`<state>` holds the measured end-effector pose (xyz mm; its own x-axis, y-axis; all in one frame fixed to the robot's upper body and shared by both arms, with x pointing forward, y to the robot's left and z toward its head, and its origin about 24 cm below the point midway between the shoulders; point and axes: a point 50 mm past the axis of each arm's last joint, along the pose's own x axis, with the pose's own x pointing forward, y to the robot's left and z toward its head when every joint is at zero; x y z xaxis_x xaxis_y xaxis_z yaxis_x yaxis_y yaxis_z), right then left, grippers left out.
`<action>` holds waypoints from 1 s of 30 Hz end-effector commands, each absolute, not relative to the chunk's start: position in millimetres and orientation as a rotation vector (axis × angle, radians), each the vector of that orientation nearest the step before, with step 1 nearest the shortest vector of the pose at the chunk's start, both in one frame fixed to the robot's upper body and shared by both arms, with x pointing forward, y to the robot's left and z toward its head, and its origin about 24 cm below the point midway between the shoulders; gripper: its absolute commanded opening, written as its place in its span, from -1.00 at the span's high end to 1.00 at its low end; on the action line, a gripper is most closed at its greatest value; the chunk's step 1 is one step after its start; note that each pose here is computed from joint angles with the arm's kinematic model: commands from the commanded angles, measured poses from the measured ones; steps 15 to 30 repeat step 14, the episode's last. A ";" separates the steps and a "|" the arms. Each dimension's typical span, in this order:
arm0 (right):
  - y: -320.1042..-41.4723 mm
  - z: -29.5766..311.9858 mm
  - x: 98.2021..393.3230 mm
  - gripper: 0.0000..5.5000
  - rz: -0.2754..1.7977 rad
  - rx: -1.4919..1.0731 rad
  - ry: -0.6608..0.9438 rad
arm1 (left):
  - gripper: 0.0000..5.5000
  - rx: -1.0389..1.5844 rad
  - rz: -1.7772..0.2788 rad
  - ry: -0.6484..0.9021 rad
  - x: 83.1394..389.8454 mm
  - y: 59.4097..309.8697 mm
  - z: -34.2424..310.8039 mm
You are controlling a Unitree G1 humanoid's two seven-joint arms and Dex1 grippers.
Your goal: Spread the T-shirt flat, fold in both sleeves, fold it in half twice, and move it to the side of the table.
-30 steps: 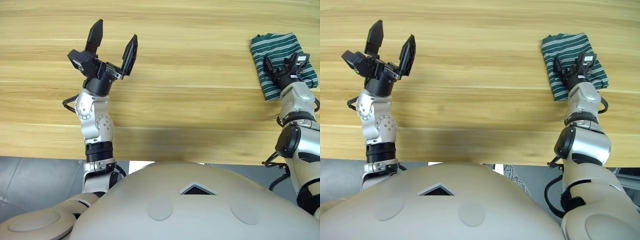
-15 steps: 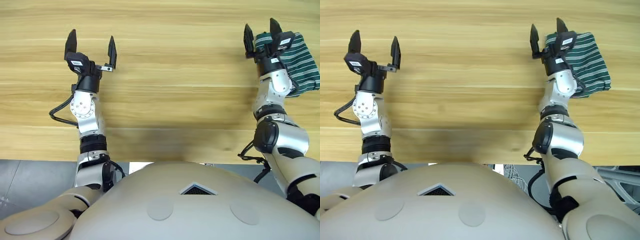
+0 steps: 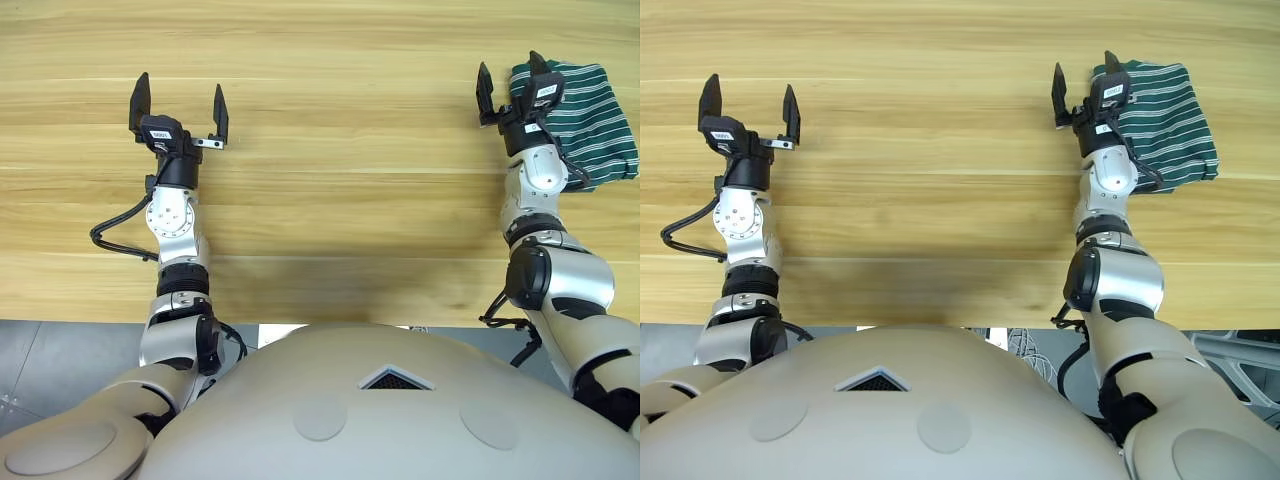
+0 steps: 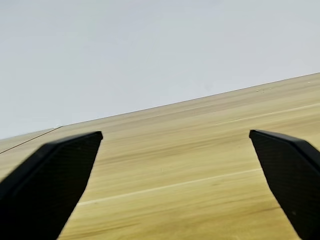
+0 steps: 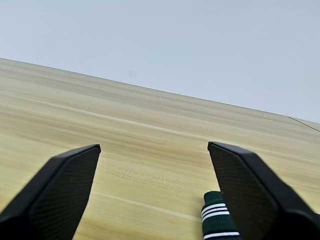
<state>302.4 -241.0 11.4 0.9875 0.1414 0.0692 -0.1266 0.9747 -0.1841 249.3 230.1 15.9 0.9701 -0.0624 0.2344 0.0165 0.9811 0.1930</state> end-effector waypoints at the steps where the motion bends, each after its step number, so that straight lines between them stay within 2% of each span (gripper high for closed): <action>1: -238.0 10.7 302.8 -0.46 0.138 -0.186 -0.084 | -0.96 0.206 -0.042 -0.257 251.4 230.7 18.2; 30: -237.4 5.8 299.0 -0.46 0.136 -0.180 -0.071 | -0.96 0.241 -0.036 -0.250 255.2 225.8 16.1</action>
